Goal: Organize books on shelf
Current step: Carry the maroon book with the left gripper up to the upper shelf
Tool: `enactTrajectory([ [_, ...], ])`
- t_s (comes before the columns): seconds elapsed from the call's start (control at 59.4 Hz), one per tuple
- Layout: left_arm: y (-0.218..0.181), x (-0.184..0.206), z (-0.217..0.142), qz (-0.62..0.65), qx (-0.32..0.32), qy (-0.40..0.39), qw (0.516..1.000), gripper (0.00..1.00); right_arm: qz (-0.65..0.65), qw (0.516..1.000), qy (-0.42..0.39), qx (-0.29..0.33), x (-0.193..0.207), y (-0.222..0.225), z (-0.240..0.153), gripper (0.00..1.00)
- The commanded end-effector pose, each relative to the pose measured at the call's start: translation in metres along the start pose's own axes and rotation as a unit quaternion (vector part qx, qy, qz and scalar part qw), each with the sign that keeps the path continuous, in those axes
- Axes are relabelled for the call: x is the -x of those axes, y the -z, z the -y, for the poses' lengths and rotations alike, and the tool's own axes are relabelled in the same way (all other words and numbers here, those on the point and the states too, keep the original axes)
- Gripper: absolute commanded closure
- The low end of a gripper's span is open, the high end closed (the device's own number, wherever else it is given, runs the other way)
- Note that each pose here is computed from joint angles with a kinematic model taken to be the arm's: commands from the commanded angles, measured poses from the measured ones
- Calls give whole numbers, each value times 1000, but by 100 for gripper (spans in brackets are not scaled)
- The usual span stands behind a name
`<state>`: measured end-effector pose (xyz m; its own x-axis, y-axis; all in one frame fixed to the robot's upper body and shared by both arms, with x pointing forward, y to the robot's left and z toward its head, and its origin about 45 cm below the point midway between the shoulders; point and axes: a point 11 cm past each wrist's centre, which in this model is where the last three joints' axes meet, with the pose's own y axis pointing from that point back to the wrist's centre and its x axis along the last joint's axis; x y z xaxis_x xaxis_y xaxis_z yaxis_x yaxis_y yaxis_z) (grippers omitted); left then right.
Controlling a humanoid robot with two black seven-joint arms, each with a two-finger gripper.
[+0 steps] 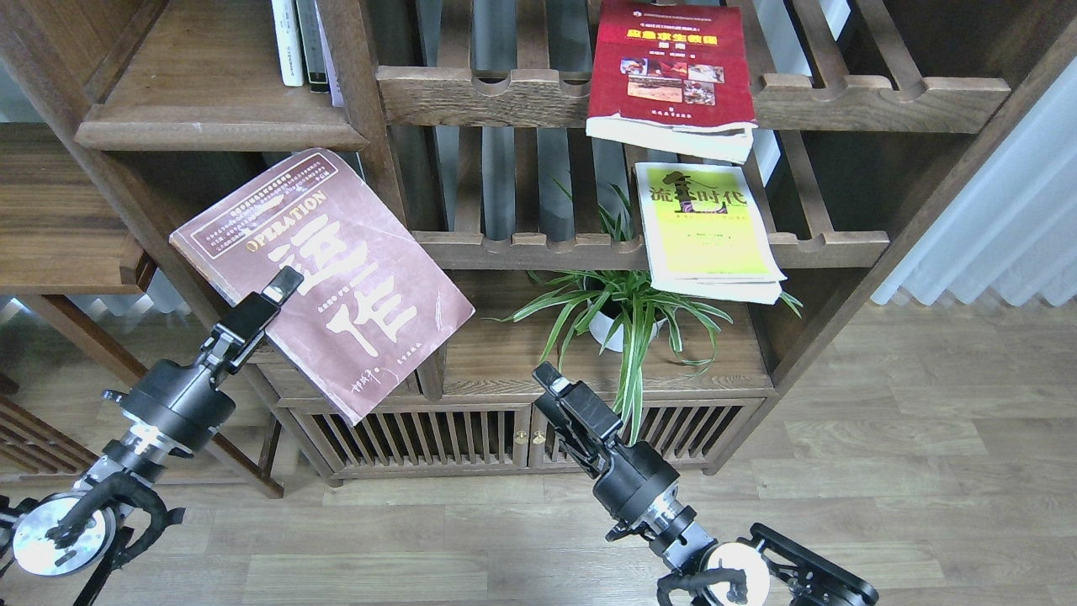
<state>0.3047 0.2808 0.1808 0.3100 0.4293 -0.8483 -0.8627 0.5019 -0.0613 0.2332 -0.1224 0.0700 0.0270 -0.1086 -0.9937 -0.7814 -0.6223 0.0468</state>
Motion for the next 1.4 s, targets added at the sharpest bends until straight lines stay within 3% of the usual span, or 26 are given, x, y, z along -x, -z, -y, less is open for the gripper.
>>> enactTrajectory([
  [0.0,-16,6,7,9,20,12,1000,100,-1,1000,-1,0,0,1,0,14],
  [0.757,-112,56,35,47,129,91,986,100,-3,1000,-4,0,-3,1,-1,14],
  [1.06,-132,70,40,69,122,108,984,100,-1,1000,-2,1,-2,-1,1,13],
  [1.379,-171,73,25,82,167,105,977,100,0,1000,1,3,0,-5,3,13],
])
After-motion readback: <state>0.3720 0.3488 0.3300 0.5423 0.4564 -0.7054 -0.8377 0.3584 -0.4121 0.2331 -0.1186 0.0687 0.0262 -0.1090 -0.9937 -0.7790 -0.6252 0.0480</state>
